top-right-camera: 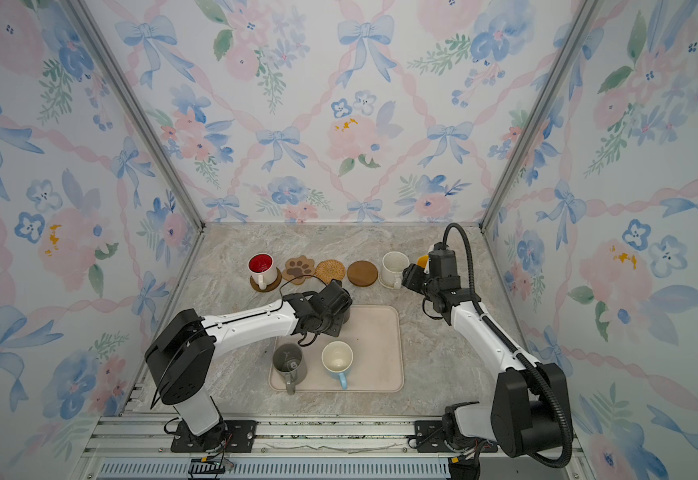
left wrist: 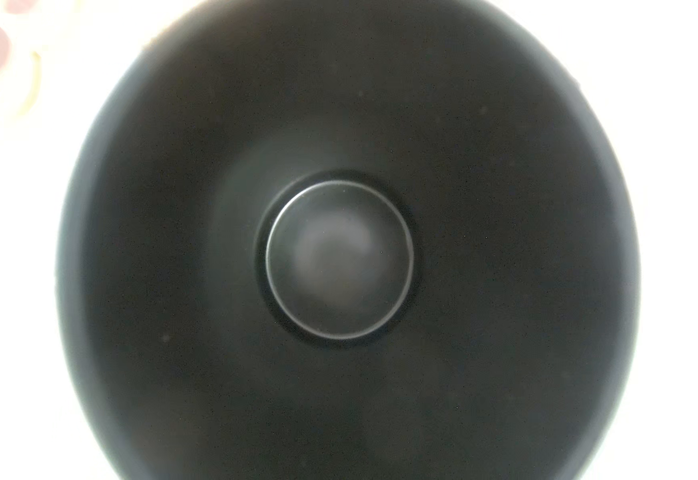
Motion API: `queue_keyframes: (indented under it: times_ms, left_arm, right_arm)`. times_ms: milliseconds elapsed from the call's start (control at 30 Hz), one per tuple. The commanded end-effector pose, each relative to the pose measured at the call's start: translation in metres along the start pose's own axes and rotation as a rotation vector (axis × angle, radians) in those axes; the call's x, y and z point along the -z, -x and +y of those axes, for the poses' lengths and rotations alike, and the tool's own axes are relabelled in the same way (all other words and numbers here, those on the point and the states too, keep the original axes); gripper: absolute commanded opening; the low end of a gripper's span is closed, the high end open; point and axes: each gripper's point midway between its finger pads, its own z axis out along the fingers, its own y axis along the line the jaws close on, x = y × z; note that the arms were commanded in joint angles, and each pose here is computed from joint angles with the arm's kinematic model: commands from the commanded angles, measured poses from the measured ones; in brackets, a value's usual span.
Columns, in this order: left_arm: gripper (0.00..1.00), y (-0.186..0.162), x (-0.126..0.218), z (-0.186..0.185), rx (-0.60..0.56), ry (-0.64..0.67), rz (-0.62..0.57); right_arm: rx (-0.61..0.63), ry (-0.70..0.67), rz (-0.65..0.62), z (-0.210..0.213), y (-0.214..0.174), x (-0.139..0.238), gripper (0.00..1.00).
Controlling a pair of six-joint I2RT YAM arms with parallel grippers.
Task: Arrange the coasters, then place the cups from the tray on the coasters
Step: 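Carry the black mug with the left gripper toward the paw-shaped cork coaster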
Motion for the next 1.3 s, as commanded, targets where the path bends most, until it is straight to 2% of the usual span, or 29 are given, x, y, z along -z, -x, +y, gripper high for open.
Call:
queue_keyframes:
  times_ms: [0, 300, 667, 967, 1267]
  left_arm:
    - [0.00, 0.051, 0.032, 0.003, 0.036, -0.002, -0.184]
    - [0.00, 0.064, 0.042, 0.023, 0.038, 0.017, -0.217]
    - [0.00, 0.090, 0.053, 0.066, 0.059, 0.053, -0.256]
    - [0.00, 0.112, 0.042, 0.107, 0.099, 0.078, -0.248]
    - [0.00, 0.131, 0.013, 0.147, 0.162, 0.101, -0.214]
  right_arm:
    - [-0.016, -0.007, -0.012, -0.006, 0.001, -0.001, 0.64]
    - [-0.021, -0.010, -0.004, -0.010, 0.000, -0.002, 0.64]
    - [-0.027, -0.012, 0.005, -0.012, -0.001, -0.005, 0.63]
    - [-0.031, -0.010, 0.019, -0.012, -0.004, -0.010, 0.63]
    - [-0.044, 0.006, 0.026, -0.010, -0.005, -0.014, 0.61]
